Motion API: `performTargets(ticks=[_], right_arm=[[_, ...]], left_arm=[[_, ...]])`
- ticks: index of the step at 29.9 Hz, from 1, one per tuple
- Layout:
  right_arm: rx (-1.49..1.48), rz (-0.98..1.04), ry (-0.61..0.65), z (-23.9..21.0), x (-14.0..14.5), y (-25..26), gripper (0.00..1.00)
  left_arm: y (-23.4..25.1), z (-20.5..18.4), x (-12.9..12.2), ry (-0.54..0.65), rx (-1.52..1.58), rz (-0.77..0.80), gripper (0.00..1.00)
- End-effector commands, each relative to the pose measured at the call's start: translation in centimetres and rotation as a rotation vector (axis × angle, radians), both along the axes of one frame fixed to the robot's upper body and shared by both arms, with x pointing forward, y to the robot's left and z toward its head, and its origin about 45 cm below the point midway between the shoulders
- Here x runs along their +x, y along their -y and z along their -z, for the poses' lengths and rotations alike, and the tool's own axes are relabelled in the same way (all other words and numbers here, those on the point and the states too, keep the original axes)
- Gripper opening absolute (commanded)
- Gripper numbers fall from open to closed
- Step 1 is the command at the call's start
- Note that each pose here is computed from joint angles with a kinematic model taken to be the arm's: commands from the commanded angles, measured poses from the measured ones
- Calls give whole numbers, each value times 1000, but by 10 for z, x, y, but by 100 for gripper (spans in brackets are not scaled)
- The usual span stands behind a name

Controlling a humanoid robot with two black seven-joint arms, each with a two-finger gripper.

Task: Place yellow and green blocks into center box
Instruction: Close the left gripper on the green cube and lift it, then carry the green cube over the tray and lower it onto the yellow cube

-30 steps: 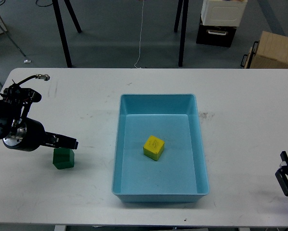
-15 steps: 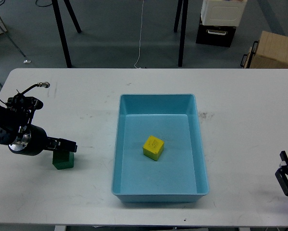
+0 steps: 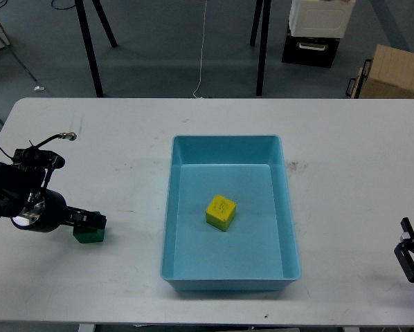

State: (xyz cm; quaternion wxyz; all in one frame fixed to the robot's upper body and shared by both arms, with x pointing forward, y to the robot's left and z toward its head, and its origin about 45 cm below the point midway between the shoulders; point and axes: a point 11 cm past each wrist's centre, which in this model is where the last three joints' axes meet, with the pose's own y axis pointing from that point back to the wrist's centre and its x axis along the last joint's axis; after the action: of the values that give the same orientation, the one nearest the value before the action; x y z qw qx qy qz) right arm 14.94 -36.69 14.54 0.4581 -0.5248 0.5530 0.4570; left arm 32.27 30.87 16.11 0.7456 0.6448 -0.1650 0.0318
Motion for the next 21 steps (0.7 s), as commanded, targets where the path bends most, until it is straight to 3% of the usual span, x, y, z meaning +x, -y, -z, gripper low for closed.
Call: performTargets(ticks=[1,5,10,16,19,21], right_arm=[[-1,1,-3,1,-1,0,100],[-1,1,-3,1,-1,0,100],[-3,1,-5,1,-1,1,100],[-5,5,-8,1,-3,2,100],[-9,10,-7,0,-3,4,100],[-10,13,-6,0,-3,5,100]], left_arm=[[-3,0,0,9,43,3,15],[0,-3,-2,12,38,10,2],[16,-36,16,94,-45,8,0],[57,-136,71,305,-142,43,0],[111,-188,93,378,-203,107,0],[149,-201,97,382,-207,164,0]])
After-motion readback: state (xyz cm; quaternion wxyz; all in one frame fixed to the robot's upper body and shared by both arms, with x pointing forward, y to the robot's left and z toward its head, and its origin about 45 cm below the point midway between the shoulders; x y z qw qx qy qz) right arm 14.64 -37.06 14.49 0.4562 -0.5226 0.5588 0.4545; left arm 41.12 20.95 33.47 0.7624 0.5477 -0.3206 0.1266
